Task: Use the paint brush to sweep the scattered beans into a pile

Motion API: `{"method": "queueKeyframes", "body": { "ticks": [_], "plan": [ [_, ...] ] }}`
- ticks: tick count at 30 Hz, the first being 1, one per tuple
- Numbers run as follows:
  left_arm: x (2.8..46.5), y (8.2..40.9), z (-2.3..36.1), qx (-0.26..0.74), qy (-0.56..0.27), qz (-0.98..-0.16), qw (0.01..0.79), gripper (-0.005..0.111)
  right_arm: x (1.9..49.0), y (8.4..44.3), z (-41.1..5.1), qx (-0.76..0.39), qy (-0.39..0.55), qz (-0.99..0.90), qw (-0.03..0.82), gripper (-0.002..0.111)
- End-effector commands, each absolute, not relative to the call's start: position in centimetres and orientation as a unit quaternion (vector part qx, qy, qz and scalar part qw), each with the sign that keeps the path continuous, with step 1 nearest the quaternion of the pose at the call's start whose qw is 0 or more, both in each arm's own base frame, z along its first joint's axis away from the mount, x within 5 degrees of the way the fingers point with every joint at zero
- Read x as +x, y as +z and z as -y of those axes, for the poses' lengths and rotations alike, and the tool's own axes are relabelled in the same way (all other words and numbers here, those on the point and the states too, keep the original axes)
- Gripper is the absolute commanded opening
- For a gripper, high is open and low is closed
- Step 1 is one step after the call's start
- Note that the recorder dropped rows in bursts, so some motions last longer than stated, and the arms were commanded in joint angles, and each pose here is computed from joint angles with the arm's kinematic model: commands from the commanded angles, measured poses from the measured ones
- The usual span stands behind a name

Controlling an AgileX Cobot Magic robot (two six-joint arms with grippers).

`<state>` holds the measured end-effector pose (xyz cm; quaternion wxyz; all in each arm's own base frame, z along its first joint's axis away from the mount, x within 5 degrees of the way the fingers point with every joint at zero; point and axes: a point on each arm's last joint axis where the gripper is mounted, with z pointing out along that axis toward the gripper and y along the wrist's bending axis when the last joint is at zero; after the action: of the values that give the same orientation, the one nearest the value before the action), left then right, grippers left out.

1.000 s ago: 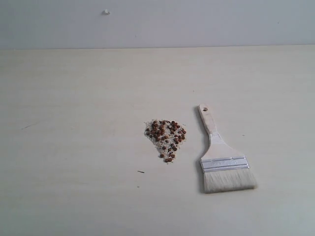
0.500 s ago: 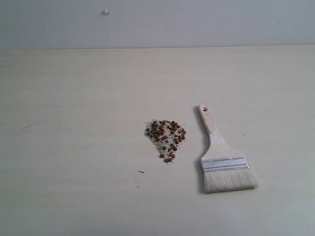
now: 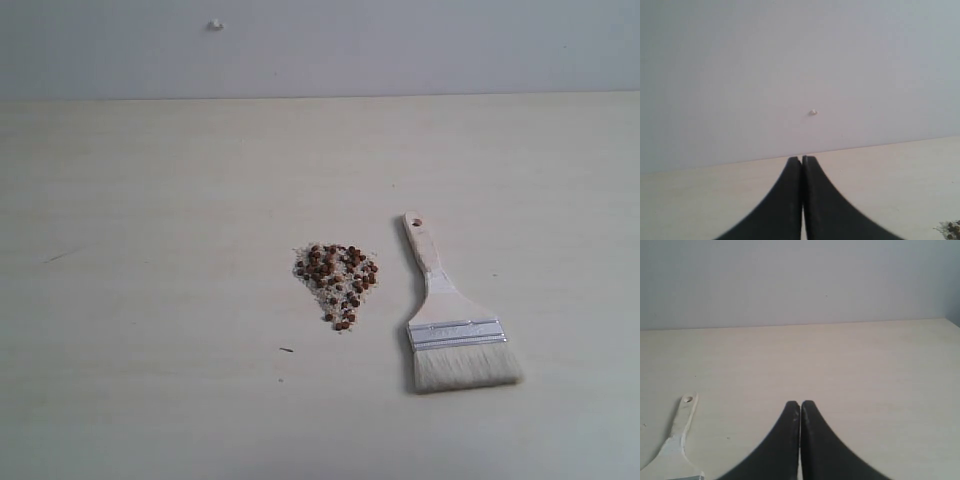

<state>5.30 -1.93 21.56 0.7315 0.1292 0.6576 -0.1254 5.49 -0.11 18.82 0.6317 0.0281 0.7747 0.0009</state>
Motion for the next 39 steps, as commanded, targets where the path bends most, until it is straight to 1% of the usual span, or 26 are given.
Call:
{"method": "queueKeyframes", "body": {
  "ticks": [1,36,38,39],
  "plan": [
    [5.26,21.49,1.93,0.128,-0.129,-0.657,0.732,0.0,5.46,18.71,0.13,0.028,0.0,-0.774,0.632,0.0],
    [5.25,21.56,1.93,0.129,-0.124,-0.653,0.736,0.0,5.46,18.71,0.13,0.028,0.0,-0.774,0.632,0.0],
    [5.27,21.43,1.91,0.13,-0.115,-0.658,0.732,0.0,5.46,18.71,0.13,0.028,0.0,-0.774,0.632,0.0],
    [5.33,21.0,1.84,0.129,-0.102,-0.676,0.718,0.0,5.46,18.71,0.13,0.028,0.0,-0.774,0.632,0.0]
  ]
}}
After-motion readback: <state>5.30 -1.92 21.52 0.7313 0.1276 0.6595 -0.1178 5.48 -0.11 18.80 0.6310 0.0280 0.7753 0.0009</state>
